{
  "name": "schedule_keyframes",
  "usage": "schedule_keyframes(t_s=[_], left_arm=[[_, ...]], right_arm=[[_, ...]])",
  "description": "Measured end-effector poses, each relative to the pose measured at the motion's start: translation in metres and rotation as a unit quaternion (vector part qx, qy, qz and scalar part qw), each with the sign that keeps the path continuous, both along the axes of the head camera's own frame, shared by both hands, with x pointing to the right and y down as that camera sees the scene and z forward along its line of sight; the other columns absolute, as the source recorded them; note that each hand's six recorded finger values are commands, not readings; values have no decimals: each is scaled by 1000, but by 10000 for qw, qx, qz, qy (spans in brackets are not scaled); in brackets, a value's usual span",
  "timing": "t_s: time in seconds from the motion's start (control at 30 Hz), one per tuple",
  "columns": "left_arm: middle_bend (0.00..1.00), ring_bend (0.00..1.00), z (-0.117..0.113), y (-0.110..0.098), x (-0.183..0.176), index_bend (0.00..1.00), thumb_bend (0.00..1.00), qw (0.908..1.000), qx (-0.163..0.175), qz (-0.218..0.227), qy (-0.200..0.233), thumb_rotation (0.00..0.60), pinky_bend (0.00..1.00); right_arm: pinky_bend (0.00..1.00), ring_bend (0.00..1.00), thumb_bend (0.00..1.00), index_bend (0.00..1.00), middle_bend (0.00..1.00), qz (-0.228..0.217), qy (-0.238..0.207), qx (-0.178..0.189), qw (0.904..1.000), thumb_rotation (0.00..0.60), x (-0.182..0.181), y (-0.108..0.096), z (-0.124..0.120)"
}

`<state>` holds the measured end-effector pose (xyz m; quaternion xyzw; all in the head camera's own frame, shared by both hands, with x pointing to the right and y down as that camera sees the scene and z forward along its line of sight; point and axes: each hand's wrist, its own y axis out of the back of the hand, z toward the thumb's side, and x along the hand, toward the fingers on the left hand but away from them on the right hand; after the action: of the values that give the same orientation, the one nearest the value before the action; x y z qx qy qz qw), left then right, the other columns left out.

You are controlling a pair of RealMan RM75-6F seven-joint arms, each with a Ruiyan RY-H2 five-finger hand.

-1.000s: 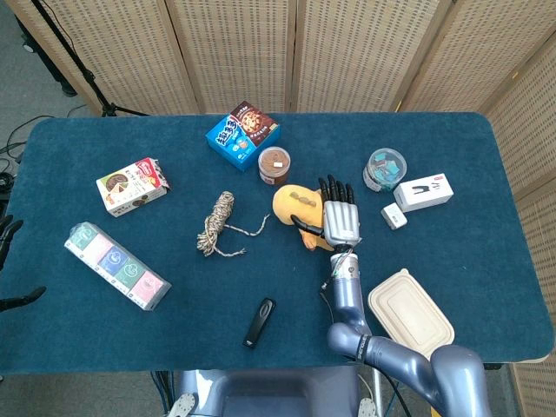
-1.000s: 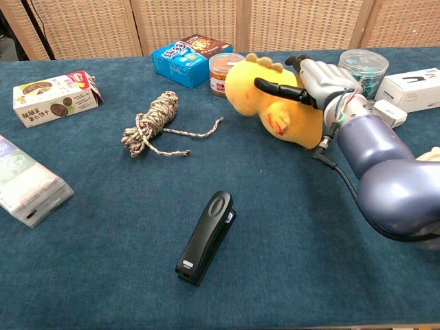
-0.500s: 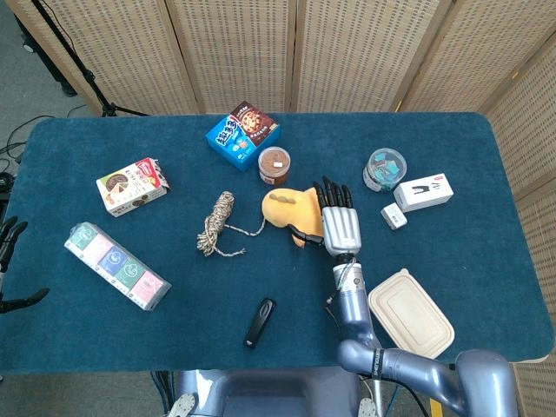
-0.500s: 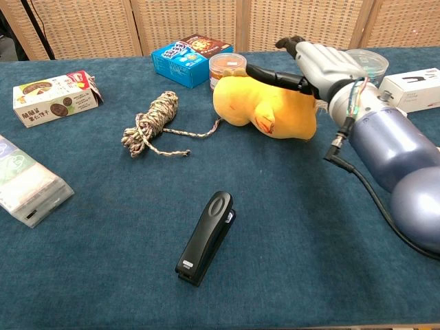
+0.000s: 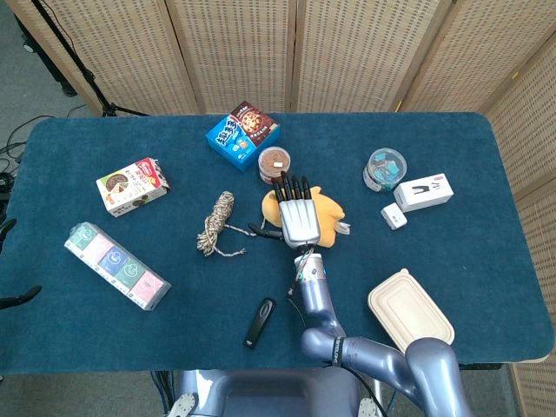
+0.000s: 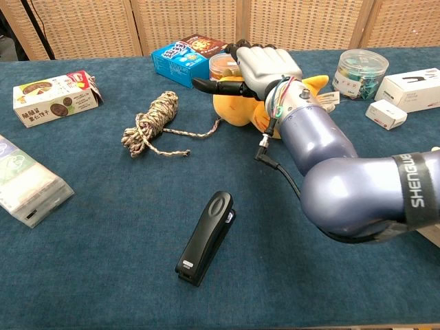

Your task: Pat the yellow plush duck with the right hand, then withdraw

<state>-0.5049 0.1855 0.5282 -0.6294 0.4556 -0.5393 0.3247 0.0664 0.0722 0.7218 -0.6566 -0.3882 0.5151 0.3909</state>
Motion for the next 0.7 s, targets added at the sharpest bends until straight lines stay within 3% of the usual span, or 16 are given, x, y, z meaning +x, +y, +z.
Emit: schedule_keyframes(t_s=[0.3,0.7], left_arm=[[0,0,3,0,5,0,0,9999,-53,80,-73,600,0],[0,0,9,0,11,0,0,9996,-130,81,-224,600,0]], right_arm=[[0,0,0,0,0,378,164,-282,9988,0,27,-6,25],[0,0,0,0,0,791,75,-376,9961,0,81,2,28]])
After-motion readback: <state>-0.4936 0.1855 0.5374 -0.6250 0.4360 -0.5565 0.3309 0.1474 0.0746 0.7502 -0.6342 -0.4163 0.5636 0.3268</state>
